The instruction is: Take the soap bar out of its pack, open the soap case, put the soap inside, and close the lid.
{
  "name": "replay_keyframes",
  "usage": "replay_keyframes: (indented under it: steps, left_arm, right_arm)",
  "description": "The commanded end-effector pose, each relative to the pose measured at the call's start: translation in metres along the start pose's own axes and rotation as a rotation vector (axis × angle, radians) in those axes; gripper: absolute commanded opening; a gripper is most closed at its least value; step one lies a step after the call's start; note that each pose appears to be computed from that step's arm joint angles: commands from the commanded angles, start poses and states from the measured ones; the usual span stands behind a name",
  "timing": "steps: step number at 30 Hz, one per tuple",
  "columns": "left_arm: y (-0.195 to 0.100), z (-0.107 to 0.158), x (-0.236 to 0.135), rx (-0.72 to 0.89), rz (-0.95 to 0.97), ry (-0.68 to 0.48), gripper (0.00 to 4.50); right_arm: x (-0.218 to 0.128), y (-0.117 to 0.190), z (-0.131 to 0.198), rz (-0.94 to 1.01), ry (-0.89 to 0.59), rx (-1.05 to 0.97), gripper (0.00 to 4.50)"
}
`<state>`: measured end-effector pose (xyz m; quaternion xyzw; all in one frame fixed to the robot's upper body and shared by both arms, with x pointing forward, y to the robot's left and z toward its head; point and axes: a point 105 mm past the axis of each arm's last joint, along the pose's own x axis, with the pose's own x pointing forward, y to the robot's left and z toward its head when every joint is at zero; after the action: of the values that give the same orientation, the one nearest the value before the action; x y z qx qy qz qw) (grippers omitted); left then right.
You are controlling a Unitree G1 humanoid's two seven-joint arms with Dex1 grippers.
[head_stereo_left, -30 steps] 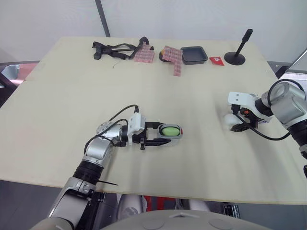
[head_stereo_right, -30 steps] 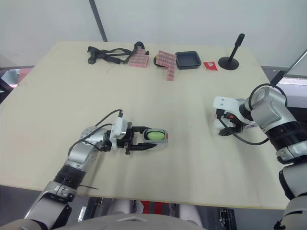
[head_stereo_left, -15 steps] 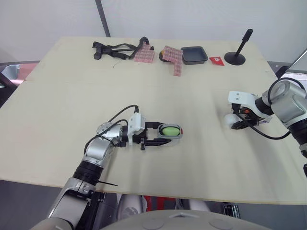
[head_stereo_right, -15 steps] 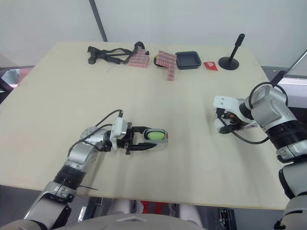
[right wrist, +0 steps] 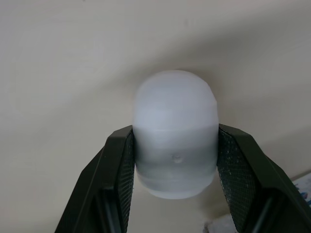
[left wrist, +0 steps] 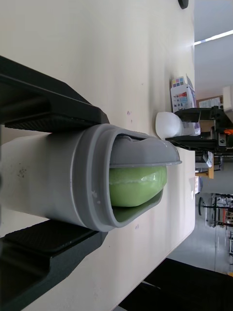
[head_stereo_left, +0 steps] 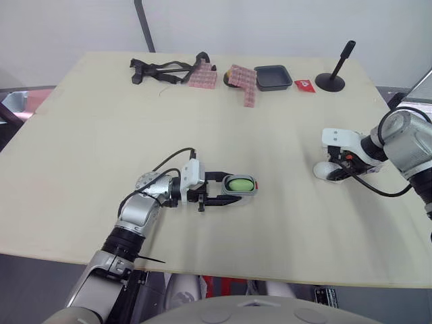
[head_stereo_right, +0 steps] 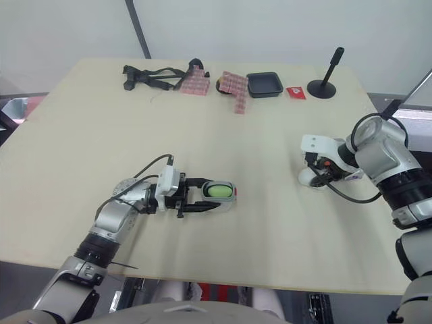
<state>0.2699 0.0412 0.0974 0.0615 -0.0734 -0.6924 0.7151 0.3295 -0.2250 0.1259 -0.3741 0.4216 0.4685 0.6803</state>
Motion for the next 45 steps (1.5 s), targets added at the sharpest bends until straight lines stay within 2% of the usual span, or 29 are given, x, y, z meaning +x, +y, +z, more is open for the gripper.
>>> replay_keyframes:
  steps: [1, 9, 17, 26, 45]
  left_arm:
    - [0.002, 0.0, 0.0, 0.001, 0.009, 0.008, 1.89]
    - [0.013, 0.003, 0.005, 0.011, 0.042, -0.003, 1.89]
    - [0.022, 0.008, 0.011, 0.018, 0.073, -0.028, 1.89]
    - [0.023, 0.007, 0.012, 0.017, 0.082, -0.027, 1.89]
    - [0.019, 0.004, 0.012, 0.023, 0.07, -0.016, 1.89]
  right_arm:
    - [-0.027, 0.003, 0.032, -0.02, -0.079, -0.084, 1.94]
    - [-0.055, 0.032, 0.111, -0.007, -0.229, -0.281, 1.94]
    - [-0.063, 0.064, 0.155, 0.034, -0.279, -0.419, 1.94]
    - [-0.046, 0.093, 0.171, 0.118, -0.269, -0.487, 1.94]
    - [-0.017, 0.098, 0.181, 0.14, -0.269, -0.452, 1.94]
